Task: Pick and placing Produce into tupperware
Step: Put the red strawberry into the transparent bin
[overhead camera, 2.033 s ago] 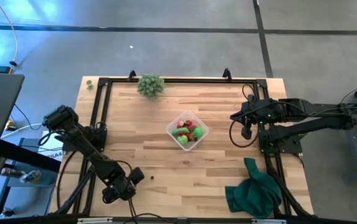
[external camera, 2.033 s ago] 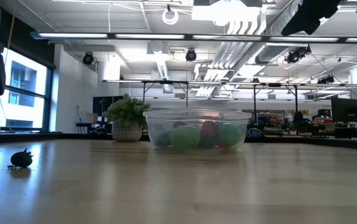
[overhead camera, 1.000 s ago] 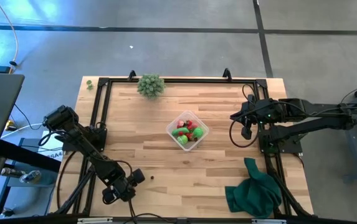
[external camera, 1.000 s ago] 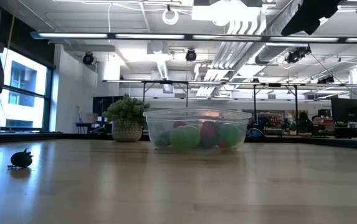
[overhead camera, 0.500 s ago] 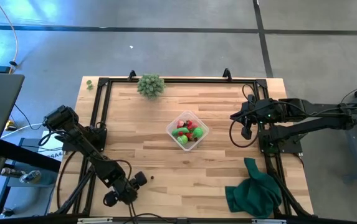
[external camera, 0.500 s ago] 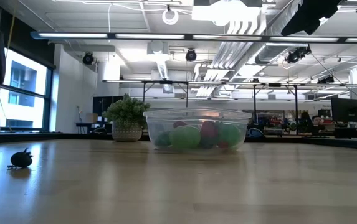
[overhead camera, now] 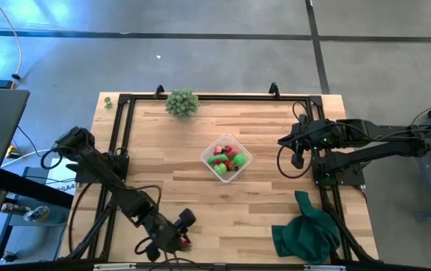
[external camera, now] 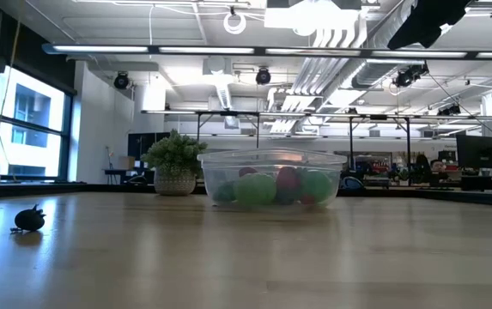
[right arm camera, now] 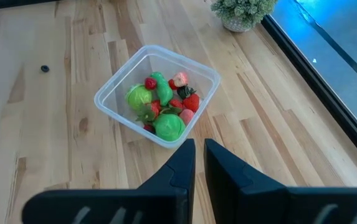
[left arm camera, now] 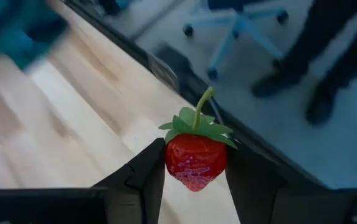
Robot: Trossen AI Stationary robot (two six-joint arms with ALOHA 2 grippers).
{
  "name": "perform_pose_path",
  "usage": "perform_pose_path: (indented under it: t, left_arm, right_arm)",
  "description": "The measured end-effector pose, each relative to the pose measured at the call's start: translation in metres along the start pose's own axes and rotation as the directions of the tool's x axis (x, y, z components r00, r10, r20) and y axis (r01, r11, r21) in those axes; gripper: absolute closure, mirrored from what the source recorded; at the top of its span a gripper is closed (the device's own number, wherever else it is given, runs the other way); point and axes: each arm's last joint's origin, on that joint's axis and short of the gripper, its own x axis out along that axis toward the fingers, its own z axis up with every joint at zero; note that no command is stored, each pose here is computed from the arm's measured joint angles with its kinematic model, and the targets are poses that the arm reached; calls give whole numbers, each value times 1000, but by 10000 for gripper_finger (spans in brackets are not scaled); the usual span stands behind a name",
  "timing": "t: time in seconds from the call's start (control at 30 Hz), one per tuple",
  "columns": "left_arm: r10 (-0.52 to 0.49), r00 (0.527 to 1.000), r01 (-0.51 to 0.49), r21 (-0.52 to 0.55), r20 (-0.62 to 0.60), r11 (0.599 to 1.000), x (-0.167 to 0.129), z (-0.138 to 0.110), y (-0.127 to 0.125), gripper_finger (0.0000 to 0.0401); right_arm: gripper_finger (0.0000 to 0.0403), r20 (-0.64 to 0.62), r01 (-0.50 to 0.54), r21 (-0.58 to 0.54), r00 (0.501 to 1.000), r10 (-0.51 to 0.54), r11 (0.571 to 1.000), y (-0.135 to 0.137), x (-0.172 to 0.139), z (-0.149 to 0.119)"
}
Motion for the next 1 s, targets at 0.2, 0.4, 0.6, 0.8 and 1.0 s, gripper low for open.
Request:
perform_pose_path:
  t: [0.2,0.4,0.6,0.8,1.0]
  left_arm:
    - [94,987,-99,35,129,994,-20,40,39,261]
    - [218,948,-226,7,231,974,-47,70,82,261]
    - [351,899,-350,-51,263,935,-68,81,119,261]
    - [450,860,-433,-122,242,893,-82,73,159,261]
    - [553,810,-519,-200,194,831,-96,53,202,261]
  right_arm:
    - [378,0,0,0,1000,0,1000,0,0,0]
    - [378,0,0,0,1000,0,1000,0,0,0]
    - [378,0,0,0,1000,0,1000,0,0,0]
    - [378,0,0,0,1000,0,1000,0,0,0]
    - [378,0,0,0,1000,0,1000,0,0,0]
